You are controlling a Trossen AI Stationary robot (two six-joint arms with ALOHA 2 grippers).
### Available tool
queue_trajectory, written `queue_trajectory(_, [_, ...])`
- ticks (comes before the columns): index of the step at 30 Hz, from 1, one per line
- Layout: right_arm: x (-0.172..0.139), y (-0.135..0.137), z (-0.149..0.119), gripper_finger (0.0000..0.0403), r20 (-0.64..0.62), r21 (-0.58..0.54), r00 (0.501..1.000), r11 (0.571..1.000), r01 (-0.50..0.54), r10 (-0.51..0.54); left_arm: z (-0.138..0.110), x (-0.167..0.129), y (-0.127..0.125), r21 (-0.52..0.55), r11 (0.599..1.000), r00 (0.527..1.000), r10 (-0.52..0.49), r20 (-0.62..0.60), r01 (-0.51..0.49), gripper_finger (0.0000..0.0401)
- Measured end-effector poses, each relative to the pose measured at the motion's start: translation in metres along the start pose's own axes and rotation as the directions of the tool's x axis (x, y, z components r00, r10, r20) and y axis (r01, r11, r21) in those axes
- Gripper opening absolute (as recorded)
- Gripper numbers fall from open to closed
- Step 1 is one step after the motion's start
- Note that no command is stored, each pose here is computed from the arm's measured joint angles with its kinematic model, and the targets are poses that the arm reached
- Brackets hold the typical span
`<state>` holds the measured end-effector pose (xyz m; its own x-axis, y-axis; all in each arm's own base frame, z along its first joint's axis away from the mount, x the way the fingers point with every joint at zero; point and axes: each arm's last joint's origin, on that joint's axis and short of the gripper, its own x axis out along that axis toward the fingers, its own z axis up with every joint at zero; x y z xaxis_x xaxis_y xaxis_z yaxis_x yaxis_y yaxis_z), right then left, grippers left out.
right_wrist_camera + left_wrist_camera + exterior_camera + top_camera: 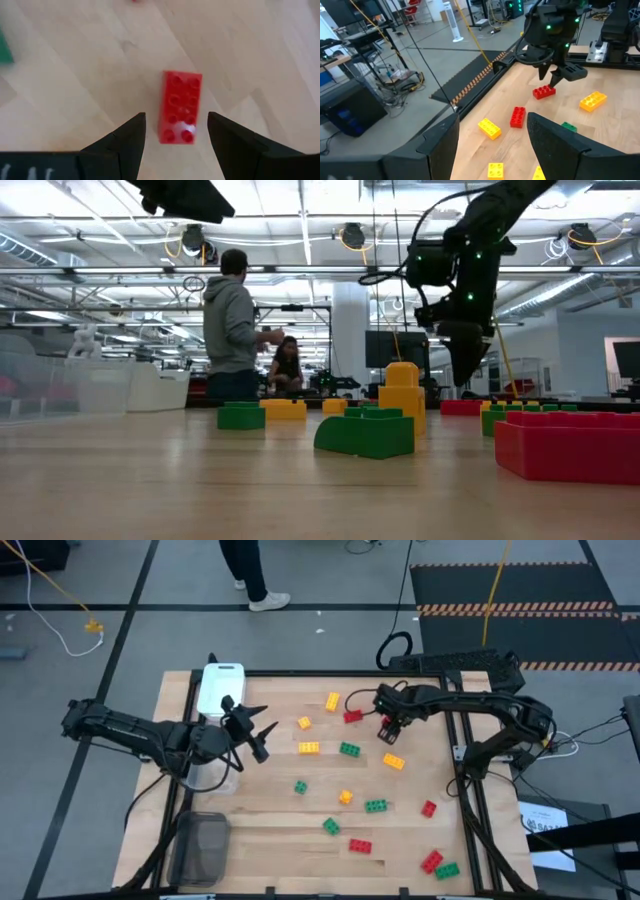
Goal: Sort & place blocks by color
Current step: Put the red game piece into the transparent bin
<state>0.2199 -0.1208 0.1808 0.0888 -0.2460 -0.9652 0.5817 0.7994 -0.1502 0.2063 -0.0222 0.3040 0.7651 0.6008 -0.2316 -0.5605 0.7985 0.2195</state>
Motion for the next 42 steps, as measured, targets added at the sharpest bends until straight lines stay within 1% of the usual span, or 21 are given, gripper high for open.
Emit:
queue_trajectory(5, [0.007, -0.009, -0.003, 0.0206, 0.000, 0.037, 1.000, 0.999, 0.006, -0.006, 0.000, 0.000, 0.000, -0.014, 1.000, 1.000, 0.000, 0.001, 0.000, 0.0237])
queue_trajectory(9, [0.016, -0.010, -0.007, 0.0206, 0.011, 0.057, 0.998, 0.996, -0.063, 0.063, 0.000, 0.000, 0.000, -0.018, 1.000, 1.000, 0.000, 0.000, 0.000, 0.0237])
queue_trajectory(16, [0.021, -0.009, -0.008, 0.0206, 0.039, 0.045, 0.997, 0.997, -0.069, 0.067, 0.000, 0.000, 0.000, -0.016, 1.000, 1.000, 0.000, 0.000, 0.000, 0.0237])
queue_trajectory(22, [0.034, -0.008, -0.020, 0.0206, 0.028, 0.039, 0.997, 0.997, -0.067, 0.066, 0.000, 0.000, 0.000, -0.017, 1.000, 1.000, 0.000, 0.000, 0.000, 0.0237])
queue_trajectory(25, [0.038, -0.008, -0.023, 0.0203, 0.034, 0.018, 0.997, 0.998, -0.066, 0.065, 0.000, 0.000, 0.000, -0.016, 1.000, 1.000, 0.000, 0.000, 0.000, 0.0237])
queue_trajectory(29, [0.038, -0.006, -0.022, 0.0186, 0.062, -0.030, 0.996, 0.997, -0.066, 0.068, 0.000, 0.000, 0.000, -0.010, 1.000, 1.000, 0.000, 0.000, 0.000, 0.0237])
queue_trajectory(31, [0.038, -0.006, -0.021, 0.0166, 0.062, -0.047, 0.996, 0.997, -0.065, 0.068, 0.000, 0.000, 0.000, -0.003, 1.000, 1.000, 0.000, 0.000, 0.000, 0.0237])
queue_trajectory(34, [0.038, -0.006, -0.021, 0.0127, 0.065, -0.072, 0.996, 0.995, -0.063, 0.068, 0.000, 0.000, 0.000, -0.002, 1.000, 1.000, 0.000, 0.000, 0.000, 0.0237])
queue_trajectory(35, [0.038, -0.006, -0.021, 0.0120, 0.066, -0.081, 0.996, 0.995, -0.062, 0.068, 0.000, 0.000, 0.000, 0.000, 1.000, 1.000, 0.000, 0.000, 0.000, 0.0237])
queue_trajectory(38, [0.038, -0.006, -0.021, 0.0120, 0.068, -0.104, 0.995, 0.993, -0.061, 0.068, 0.000, 0.000, 0.000, 0.016, 1.000, 1.000, 0.000, 0.000, 0.000, 0.0237])
queue_trajectory(42, [0.035, -0.006, -0.021, 0.0120, 0.087, -0.103, 0.994, 0.993, -0.061, 0.070, 0.000, 0.000, 0.000, 0.017, 1.000, 1.000, 0.001, -0.001, -0.001, 0.0237])
